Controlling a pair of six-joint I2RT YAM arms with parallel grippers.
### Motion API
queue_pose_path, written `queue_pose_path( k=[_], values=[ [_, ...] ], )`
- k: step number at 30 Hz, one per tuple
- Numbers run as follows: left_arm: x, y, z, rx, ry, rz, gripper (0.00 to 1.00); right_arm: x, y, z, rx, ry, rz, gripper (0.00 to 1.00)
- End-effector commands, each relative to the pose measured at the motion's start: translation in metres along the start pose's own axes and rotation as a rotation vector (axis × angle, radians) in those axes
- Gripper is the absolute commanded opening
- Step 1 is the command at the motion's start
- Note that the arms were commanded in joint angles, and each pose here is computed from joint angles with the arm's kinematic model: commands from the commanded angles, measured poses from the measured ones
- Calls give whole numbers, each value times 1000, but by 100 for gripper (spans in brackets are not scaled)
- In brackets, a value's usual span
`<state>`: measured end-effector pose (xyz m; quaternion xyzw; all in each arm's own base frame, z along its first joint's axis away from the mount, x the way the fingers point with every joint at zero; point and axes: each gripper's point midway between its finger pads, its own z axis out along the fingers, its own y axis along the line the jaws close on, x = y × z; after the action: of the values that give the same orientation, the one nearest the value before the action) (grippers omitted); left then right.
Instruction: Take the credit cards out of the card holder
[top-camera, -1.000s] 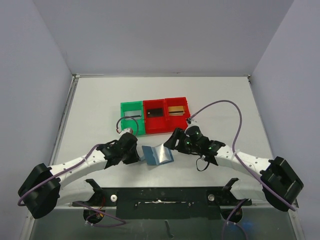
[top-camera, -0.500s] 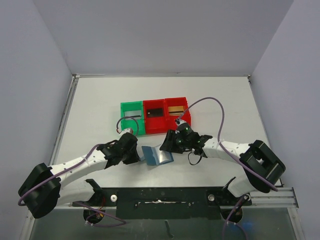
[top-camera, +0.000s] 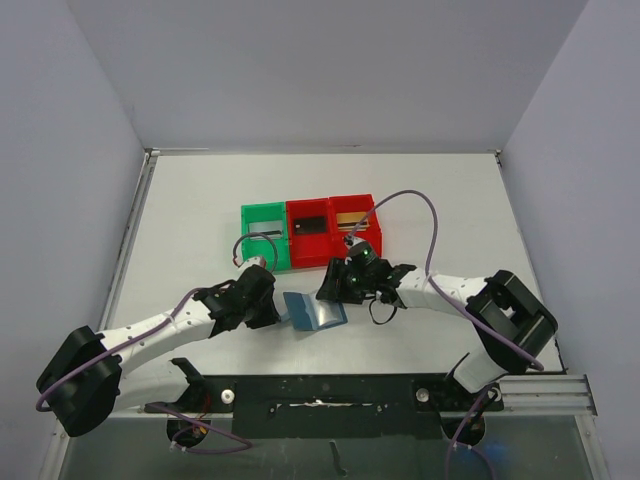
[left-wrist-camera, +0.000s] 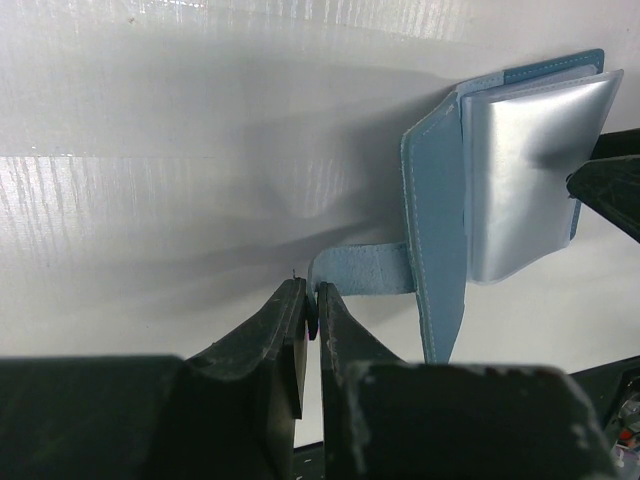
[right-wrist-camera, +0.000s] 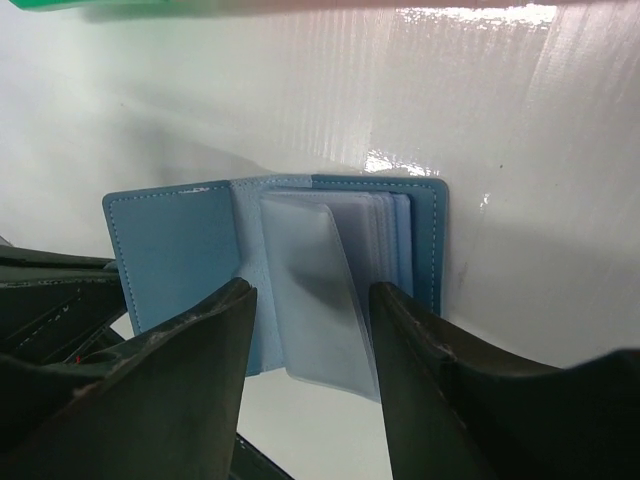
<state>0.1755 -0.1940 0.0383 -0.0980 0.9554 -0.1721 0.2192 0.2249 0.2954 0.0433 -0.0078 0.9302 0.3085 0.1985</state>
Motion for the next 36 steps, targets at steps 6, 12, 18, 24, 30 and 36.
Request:
queue_pose_path(
  k=[6,12,18,24,30,36],
  values=[
    [-9,-14,-3,48,-21,8,0,-9,51,-6,-195,-5,-73,42],
    [-8,-15,-1,50,-16,11,0,-6,77,-12,-339,13,-59,41],
    [-8,-13,-2,46,-21,8,0,1,94,-8,-419,58,-63,44],
    [-10,-10,-4,49,-47,-60,0,14,100,8,-420,95,-50,48],
    [-12,-19,-4,106,-60,-158,15,18,95,13,-464,69,65,60],
    [-17,-27,-8,170,-89,-248,41,23,77,16,-426,42,158,64]
  ],
)
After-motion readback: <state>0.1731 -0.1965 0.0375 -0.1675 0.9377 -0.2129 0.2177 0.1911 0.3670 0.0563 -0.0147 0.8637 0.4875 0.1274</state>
